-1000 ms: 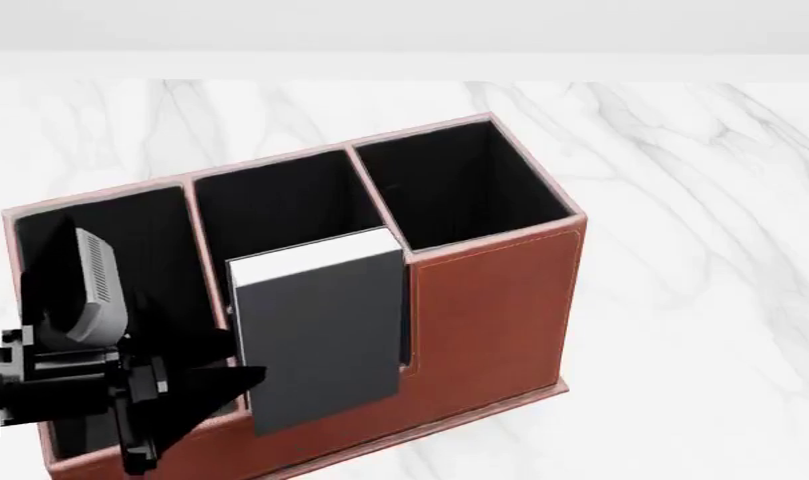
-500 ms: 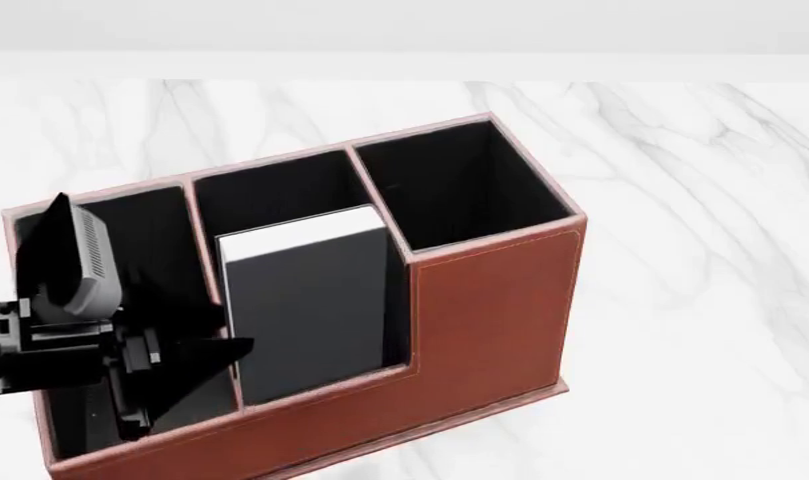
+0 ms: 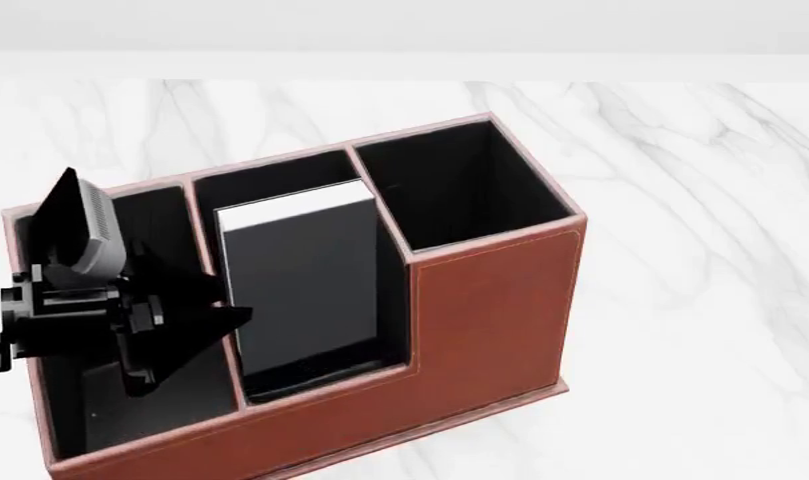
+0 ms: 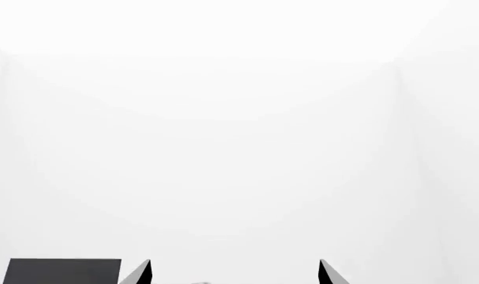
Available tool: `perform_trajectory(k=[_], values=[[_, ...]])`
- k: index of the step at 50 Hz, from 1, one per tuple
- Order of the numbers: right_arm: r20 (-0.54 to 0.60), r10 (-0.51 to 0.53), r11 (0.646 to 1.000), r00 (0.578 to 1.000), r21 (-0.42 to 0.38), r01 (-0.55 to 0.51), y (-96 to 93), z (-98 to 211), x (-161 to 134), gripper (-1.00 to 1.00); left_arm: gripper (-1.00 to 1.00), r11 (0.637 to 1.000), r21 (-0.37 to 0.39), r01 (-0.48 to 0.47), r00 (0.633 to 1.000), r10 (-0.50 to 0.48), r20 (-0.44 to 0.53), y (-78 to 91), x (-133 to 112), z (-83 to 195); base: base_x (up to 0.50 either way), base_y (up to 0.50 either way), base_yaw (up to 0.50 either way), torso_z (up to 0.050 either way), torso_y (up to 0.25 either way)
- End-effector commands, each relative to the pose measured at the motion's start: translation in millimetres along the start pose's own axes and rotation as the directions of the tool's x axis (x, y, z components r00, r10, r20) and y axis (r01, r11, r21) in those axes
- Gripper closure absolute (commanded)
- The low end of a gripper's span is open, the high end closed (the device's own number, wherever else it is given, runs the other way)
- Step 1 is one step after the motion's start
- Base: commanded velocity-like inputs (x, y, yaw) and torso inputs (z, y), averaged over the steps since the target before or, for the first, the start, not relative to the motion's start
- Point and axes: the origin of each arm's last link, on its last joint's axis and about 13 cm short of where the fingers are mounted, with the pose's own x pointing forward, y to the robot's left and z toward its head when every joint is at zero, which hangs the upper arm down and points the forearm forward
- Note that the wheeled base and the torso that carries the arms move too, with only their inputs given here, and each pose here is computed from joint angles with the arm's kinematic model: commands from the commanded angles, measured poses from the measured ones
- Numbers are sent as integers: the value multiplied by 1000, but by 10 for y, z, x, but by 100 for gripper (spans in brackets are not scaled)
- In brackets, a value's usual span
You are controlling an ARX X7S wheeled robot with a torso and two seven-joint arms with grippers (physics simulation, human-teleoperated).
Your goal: Pick up the book and place it in the back compartment of the caddy.
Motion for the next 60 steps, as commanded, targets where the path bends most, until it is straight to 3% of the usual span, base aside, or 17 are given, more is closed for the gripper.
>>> perform_trajectory(k=[1, 13, 38, 60], values=[[0, 1, 1000, 1000, 0, -1, 1, -3, -4, -100, 100, 998, -60, 13, 994, -6, 110, 12, 90, 48, 0, 0, 0, 0, 0], [1, 1, 1000, 1000, 0, -1, 0, 0, -2, -100, 100, 998, -68, 13, 995, -6, 99, -2, 143, 58, 0, 0, 0, 0, 2], [-2, 4, 1000, 1000, 2, -4, 0, -9, 0, -100, 100, 992, -75, -99, 989, 106, 103, -19, 180, -4, 0, 0, 0, 0, 1], [-1, 6, 1000, 1000, 0, -6, 5, -6, -8, -100, 100, 991, -94, -91, 994, 96, 47, -29, 181, -21, 0, 0, 0, 0, 1]])
